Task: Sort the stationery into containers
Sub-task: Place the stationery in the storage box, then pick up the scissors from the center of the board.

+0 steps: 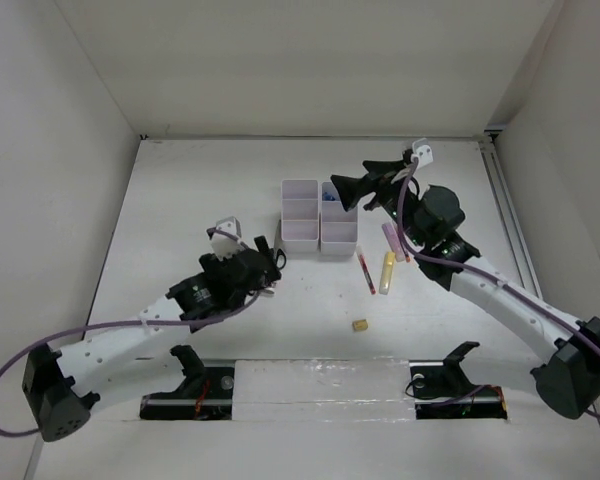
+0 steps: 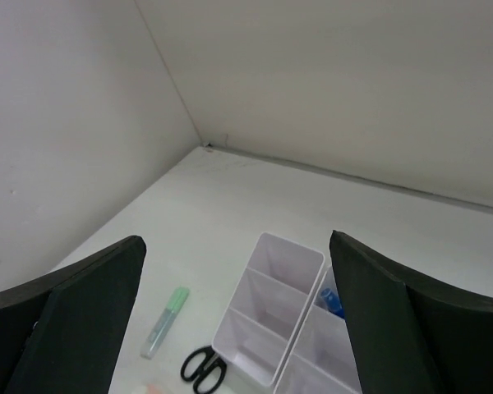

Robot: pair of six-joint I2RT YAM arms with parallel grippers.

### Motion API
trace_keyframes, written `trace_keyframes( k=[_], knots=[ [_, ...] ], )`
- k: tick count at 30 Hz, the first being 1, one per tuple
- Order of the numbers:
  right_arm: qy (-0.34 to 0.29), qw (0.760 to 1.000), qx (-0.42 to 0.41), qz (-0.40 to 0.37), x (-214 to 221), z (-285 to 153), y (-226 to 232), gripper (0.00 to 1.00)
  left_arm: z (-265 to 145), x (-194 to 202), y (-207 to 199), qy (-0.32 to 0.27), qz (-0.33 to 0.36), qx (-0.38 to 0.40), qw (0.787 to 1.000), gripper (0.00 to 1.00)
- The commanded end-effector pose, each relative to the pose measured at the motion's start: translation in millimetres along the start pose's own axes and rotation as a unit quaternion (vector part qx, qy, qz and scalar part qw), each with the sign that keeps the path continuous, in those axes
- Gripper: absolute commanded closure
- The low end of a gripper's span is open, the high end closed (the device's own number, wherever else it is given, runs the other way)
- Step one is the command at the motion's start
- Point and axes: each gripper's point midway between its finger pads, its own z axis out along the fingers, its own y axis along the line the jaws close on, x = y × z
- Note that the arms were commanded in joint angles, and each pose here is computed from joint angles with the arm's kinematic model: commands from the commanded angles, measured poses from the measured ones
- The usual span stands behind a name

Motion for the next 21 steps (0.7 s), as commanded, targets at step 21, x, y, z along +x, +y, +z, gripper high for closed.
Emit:
trace_keyframes(
  k=[21],
  knots=[
    [0.010, 0.994, -0.088, 0.057, -11.6, -87.0, 50.0, 0.00, 85.0, -26.0, 16.2, 0.173, 0.107, -0.057, 0.977, 0.09]
  ],
)
